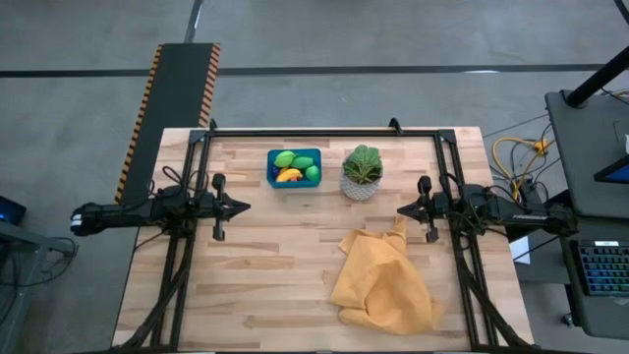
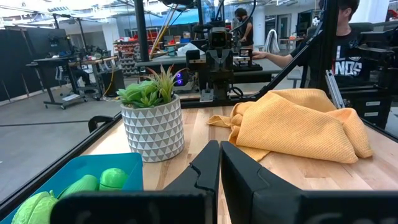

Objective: Pick and placing Produce into tupperware
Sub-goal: Return to Home Position

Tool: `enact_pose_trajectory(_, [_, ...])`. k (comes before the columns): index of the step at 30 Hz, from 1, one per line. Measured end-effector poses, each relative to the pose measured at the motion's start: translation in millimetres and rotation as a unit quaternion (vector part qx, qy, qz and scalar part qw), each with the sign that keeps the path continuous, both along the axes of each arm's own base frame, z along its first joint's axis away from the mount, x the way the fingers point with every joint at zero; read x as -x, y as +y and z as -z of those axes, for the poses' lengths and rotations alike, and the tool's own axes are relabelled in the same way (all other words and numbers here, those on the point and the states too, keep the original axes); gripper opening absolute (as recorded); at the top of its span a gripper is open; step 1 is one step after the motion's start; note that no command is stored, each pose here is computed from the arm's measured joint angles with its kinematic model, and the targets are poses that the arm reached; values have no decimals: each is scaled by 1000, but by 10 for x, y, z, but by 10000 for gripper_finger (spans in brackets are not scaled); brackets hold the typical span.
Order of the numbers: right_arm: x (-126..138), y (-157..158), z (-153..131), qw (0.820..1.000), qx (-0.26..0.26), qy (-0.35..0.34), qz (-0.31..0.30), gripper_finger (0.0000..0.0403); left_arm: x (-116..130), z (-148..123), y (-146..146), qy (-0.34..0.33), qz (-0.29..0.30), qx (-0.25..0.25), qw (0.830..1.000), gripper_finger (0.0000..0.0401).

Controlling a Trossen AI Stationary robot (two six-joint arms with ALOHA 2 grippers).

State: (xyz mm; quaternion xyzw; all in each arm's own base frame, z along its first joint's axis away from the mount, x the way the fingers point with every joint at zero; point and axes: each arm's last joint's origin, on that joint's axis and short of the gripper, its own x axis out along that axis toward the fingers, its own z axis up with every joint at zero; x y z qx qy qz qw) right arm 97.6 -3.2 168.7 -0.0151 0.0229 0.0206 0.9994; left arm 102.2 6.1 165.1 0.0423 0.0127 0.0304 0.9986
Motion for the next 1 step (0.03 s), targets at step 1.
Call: enact_pose_trajectory(1, [0, 0, 0, 1000, 0, 0, 0, 9, 0, 0, 0, 0, 0, 0, 1000, 0])
